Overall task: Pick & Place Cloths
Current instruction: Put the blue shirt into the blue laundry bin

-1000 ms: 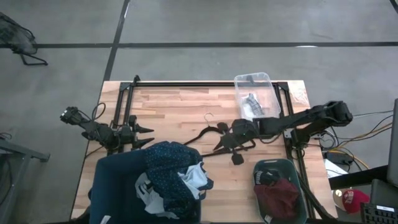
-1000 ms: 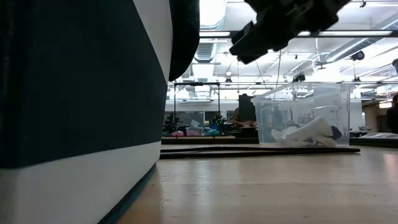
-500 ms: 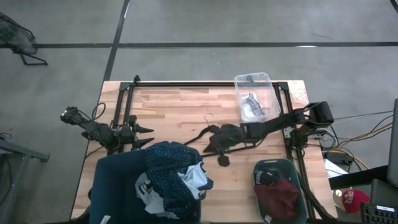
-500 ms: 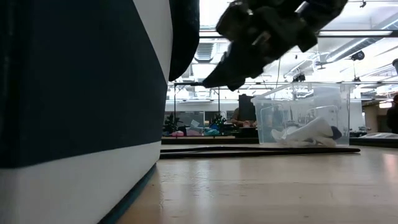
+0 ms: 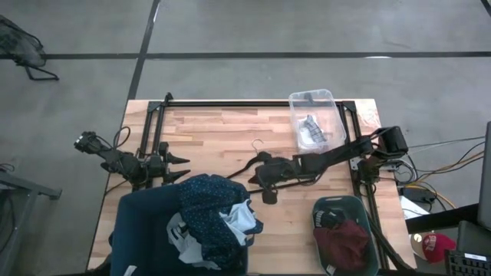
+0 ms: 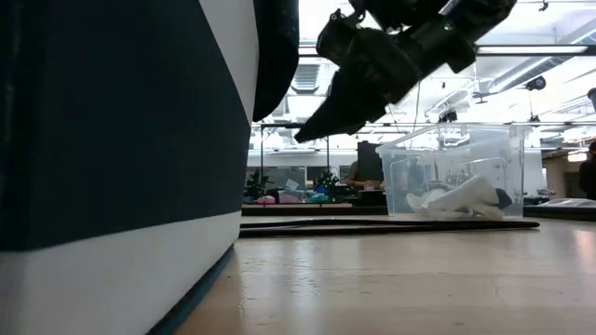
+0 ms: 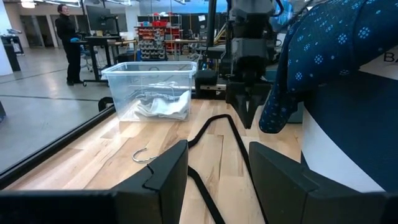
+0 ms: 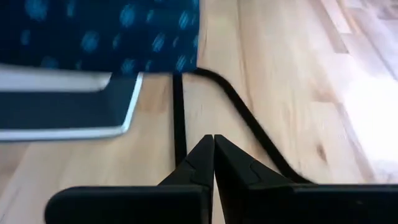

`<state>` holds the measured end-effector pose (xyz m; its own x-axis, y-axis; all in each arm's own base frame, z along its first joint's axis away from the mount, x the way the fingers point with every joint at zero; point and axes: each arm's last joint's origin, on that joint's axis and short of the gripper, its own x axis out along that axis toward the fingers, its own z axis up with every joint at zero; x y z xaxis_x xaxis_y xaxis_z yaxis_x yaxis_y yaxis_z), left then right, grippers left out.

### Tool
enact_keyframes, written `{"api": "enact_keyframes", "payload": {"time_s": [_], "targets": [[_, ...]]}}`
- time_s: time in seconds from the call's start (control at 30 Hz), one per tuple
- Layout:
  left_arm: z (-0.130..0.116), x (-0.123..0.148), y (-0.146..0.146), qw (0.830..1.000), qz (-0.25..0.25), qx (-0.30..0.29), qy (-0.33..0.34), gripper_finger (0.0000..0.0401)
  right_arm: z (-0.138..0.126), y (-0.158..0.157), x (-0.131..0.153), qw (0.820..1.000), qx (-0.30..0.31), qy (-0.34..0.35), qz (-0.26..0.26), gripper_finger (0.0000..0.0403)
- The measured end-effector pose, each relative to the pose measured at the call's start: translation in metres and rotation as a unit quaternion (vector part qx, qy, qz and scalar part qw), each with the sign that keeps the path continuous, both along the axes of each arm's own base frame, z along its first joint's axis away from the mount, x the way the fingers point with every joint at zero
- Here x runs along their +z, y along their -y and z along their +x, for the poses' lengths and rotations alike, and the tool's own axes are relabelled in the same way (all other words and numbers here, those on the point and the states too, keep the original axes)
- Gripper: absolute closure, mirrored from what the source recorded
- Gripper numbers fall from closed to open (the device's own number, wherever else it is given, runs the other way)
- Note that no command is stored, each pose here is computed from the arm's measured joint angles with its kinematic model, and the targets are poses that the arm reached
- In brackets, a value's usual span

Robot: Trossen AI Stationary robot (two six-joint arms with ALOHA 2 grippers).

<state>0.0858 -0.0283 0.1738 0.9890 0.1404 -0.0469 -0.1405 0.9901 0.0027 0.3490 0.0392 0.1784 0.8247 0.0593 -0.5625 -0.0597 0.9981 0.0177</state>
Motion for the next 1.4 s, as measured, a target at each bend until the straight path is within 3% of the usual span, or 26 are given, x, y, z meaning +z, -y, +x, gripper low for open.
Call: {"api": "enact_keyframes", "payload": {"time_s": [0.13,0.3,0.47,0.77,1.2,1.4], "targets": [[0.0,0.0,0.0,1.0,0.0,0.0,0.0,0.0224,-0.011,-0.004,-0.007,1.0,-0.008,0.001,-0.008,0.0394],[0.0,0.0,0.0,1.0,0.0,0.0,0.0,0.0224,-0.024,-0.002,-0.004,0.996,-0.032,0.074,0.034,0.0394],[0.0,0.0,0.0,1.0,0.001,0.0,-0.002,0.0224,-0.035,-0.001,-0.005,0.989,-0.021,0.146,0.029,0.0394],[0.001,-0.001,0.0,1.0,0.002,0.0,-0.004,0.0224,-0.037,-0.012,-0.014,0.984,0.008,0.171,0.046,0.0394],[0.001,-0.001,0.0,1.0,0.003,0.0,-0.005,0.0224,-0.034,-0.015,-0.021,0.98,-0.016,0.192,0.052,0.0394],[0.001,-0.001,0.0,1.0,0.003,0.0,-0.005,0.0224,-0.032,-0.023,-0.028,0.979,0.0,0.2,0.051,0.0357]]}}
